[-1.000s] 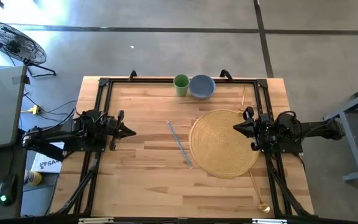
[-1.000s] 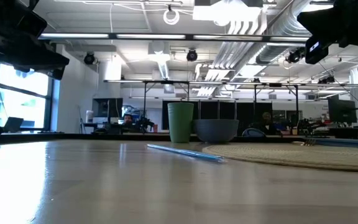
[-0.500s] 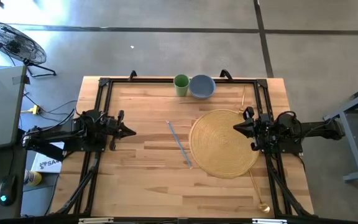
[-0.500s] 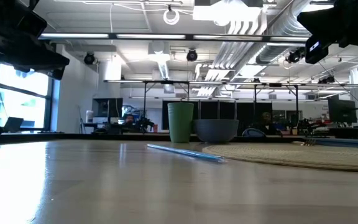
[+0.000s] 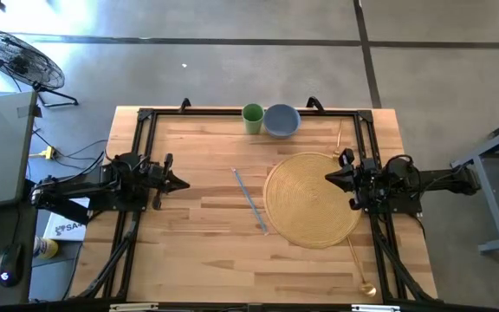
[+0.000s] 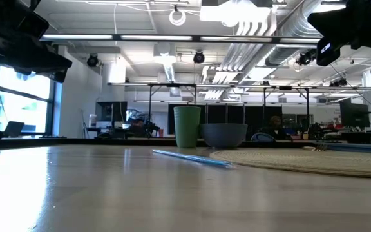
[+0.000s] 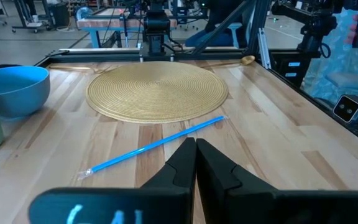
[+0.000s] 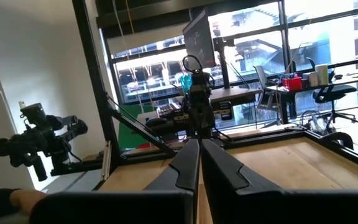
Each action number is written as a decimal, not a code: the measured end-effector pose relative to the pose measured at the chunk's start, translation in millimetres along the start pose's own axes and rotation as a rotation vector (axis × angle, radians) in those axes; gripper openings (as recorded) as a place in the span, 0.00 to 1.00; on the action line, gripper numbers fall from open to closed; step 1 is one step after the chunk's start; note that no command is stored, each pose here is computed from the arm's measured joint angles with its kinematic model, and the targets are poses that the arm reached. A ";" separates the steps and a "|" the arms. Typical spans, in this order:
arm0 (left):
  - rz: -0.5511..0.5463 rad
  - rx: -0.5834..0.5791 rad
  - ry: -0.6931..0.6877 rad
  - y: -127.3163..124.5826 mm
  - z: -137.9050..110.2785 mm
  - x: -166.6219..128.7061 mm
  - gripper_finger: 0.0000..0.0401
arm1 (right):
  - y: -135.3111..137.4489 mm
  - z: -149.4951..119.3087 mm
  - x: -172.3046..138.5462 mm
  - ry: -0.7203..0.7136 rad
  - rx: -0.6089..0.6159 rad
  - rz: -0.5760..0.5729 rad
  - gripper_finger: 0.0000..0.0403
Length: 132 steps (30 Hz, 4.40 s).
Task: Pick & Place Utensil
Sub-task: Put the blue bowl on the brown mat
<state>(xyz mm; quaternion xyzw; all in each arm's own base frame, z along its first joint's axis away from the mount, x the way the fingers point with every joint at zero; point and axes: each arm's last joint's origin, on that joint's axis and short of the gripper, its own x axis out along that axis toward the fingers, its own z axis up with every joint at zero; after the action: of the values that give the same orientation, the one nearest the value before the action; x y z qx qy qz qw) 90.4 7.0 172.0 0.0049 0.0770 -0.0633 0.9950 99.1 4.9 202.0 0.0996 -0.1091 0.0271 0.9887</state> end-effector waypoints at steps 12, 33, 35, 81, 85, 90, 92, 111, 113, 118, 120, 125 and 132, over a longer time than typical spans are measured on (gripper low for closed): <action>-0.001 0.000 0.000 0.0 -0.1 0.0 0.02 | -1.6 23.9 -3.5 -0.269 -0.067 -0.175 0.03; -0.003 0.000 -0.001 -0.1 0.0 0.0 0.02 | -2.2 8.0 24.4 -0.144 -0.159 -0.129 0.03; -0.003 0.000 0.000 -0.1 -0.1 0.0 0.02 | -3.1 3.1 30.7 -0.119 -0.163 -0.135 0.03; -0.001 0.000 0.000 0.0 0.0 0.0 0.02 | -181.8 -12.2 168.2 0.930 -0.229 -0.524 0.37; -0.001 0.000 0.000 0.0 0.0 0.0 0.02 | -194.4 -23.6 169.5 0.914 -0.217 -0.521 0.37; -0.004 0.000 0.000 -0.1 -0.1 0.0 0.02 | -203.9 -33.6 173.1 0.913 -0.220 -0.528 0.37; -0.003 0.000 -0.001 -0.1 0.1 0.0 0.02 | -207.1 -35.2 176.4 0.930 -0.217 -0.540 0.36; -0.002 0.000 0.000 -0.1 -0.1 0.0 0.02 | -212.2 -38.0 177.2 1.027 -0.173 -0.586 0.36; -0.002 0.000 0.000 -0.1 0.0 0.0 0.02 | -212.4 -37.7 177.6 1.021 -0.176 -0.586 0.35; -0.002 0.000 0.000 -0.1 -0.1 0.0 0.02 | -212.3 -37.4 178.2 1.016 -0.177 -0.584 0.31; -0.002 0.000 0.000 0.0 0.0 0.0 0.02 | -212.3 -37.3 178.5 1.012 -0.176 -0.579 0.30; 0.001 0.000 0.000 0.0 0.0 0.0 0.02 | -212.2 -36.9 179.2 1.001 -0.167 -0.580 0.27; 0.000 0.000 0.000 0.0 0.0 0.0 0.02 | -212.3 -36.9 179.3 0.999 -0.168 -0.580 0.23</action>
<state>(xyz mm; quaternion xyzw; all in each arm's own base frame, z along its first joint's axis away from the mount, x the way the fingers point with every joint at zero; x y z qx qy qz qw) 90.4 7.0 172.0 0.0049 0.0771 -0.0632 0.9950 297.6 -189.7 165.8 0.0220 0.4003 -0.2099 0.8917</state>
